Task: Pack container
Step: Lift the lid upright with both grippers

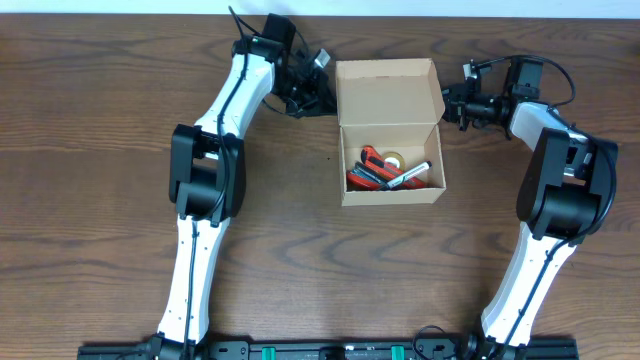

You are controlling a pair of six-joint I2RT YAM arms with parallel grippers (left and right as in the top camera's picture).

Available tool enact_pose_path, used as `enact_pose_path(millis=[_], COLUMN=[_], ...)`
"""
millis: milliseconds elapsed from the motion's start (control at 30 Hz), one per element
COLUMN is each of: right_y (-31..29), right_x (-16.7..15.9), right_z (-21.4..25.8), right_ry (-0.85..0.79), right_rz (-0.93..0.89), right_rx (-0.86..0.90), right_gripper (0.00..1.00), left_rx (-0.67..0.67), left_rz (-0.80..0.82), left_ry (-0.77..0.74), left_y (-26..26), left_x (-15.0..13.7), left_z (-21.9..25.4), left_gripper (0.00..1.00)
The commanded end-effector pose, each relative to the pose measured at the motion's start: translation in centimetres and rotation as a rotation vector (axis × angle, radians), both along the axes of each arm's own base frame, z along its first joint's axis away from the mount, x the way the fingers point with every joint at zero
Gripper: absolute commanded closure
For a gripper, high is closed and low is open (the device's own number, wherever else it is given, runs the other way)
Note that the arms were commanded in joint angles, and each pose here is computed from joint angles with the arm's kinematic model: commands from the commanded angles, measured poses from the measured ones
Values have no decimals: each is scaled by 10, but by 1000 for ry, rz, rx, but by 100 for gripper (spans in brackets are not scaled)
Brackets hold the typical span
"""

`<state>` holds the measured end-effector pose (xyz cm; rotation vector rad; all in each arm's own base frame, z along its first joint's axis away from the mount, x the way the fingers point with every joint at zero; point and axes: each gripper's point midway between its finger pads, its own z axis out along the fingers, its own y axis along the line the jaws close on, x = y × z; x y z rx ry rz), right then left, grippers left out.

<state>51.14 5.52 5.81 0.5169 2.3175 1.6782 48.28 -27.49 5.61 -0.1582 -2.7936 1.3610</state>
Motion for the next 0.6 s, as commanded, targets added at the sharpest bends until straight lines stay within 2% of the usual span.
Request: enact_pose_path(millis=[0, 567], right_y=[3, 3], right_x=[1, 7], right_z=[16, 76], right_ry=[-22, -154], right_rz=[33, 40], right_rx=[62, 32], right_gripper=[99, 99], left_rx=[-51, -147], left_rz=[-8, -44], left_ry=[0, -70], left_y=[3, -5], left_x=[1, 4], left_z=[6, 43], left_gripper=[94, 94])
